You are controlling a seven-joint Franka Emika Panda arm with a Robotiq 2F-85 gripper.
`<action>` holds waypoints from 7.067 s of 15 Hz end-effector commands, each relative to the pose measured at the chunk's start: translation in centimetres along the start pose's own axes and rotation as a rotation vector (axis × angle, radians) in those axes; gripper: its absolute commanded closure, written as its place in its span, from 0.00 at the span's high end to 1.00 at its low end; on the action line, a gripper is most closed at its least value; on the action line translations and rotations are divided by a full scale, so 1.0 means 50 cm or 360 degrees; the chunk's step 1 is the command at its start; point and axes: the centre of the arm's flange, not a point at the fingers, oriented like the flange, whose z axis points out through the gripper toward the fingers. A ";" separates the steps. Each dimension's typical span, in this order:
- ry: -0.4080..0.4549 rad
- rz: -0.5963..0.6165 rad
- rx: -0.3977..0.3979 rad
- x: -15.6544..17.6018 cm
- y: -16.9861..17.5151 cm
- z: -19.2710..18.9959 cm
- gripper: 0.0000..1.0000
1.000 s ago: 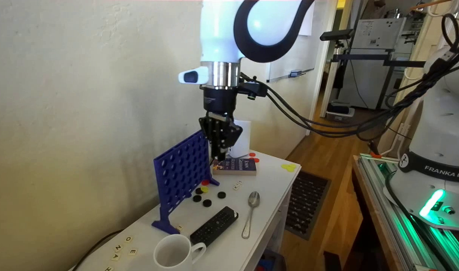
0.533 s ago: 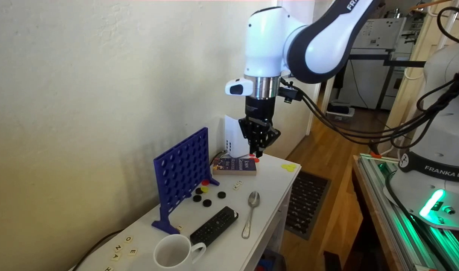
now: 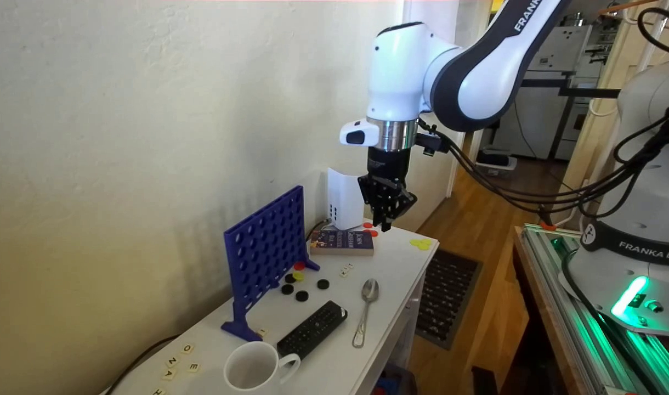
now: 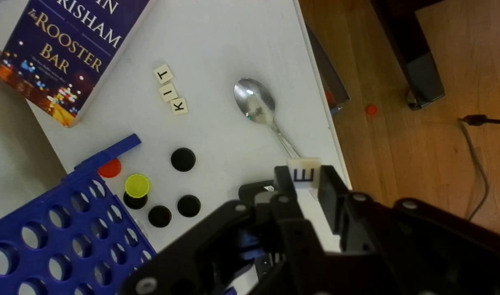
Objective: Move the letter block to the right
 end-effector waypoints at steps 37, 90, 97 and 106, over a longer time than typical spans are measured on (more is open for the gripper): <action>0.0063 -0.0365 -0.0085 -0.112 0.230 0.396 0.05; 0.0129 -0.0539 0.0008 -0.139 0.264 0.470 1.00; 0.0128 -0.0585 0.0000 -0.127 0.277 0.471 1.00; 0.0085 -0.0626 0.0047 -0.122 0.303 0.479 1.00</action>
